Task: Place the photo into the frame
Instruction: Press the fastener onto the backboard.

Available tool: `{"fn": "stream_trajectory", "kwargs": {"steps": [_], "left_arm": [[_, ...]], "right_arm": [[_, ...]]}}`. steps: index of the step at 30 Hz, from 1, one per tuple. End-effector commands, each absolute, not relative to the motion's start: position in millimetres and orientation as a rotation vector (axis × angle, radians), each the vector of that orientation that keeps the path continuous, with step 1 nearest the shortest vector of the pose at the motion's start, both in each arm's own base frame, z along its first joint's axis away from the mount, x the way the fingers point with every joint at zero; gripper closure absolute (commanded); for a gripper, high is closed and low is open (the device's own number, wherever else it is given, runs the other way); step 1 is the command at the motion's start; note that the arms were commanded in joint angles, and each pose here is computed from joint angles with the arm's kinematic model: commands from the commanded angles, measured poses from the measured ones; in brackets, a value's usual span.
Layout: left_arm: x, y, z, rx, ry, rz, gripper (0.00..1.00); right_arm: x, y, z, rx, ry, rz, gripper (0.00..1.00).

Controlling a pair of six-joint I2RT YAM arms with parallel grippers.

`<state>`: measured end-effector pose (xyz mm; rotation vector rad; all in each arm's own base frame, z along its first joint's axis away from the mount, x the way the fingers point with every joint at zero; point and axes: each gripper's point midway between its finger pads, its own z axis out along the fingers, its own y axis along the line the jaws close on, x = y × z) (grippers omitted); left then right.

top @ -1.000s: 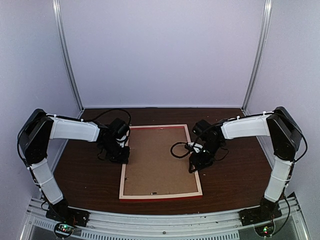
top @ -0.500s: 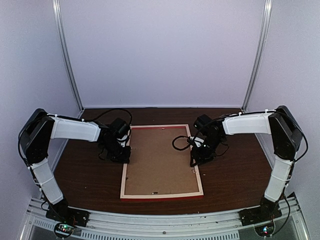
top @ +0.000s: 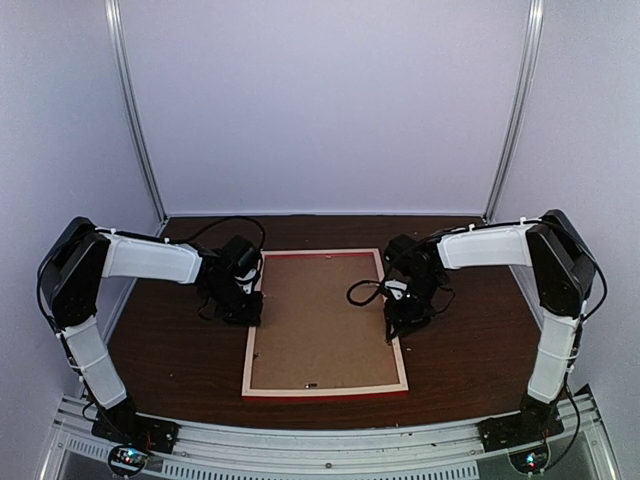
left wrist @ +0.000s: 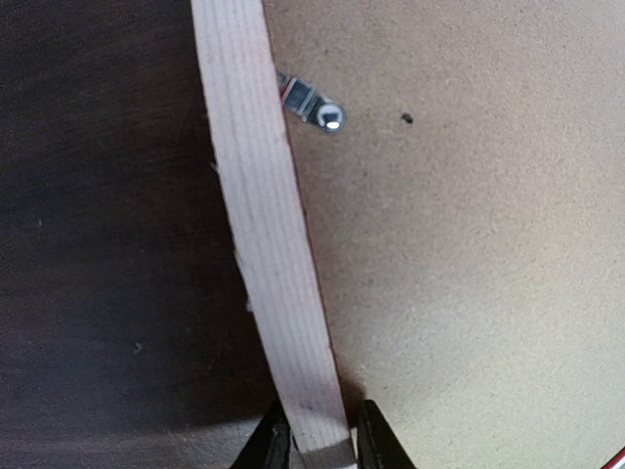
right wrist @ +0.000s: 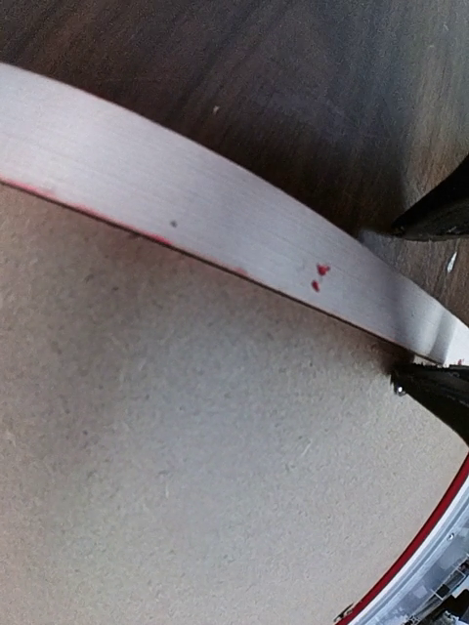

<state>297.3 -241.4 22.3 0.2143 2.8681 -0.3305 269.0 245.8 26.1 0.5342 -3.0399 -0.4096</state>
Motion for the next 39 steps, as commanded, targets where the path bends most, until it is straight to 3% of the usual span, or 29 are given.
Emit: {"fn": "stream_trajectory", "kwargs": {"steps": [1,18,39], "left_arm": [[285.8,-251.9,-0.7,0.283,2.912,-0.350,0.75],[285.4,-251.2,-1.2,0.279,2.914,-0.349,0.75],[285.1,-251.3,-0.9,0.278,2.913,-0.350,0.76]], "right_arm": [[270.8,239.0,25.6,0.502,-3.053,-0.320,0.57],[260.0,230.6,11.9,0.474,-2.998,-0.162,0.58],[246.4,237.4,17.4,0.459,-2.969,-0.257,0.51]]}}
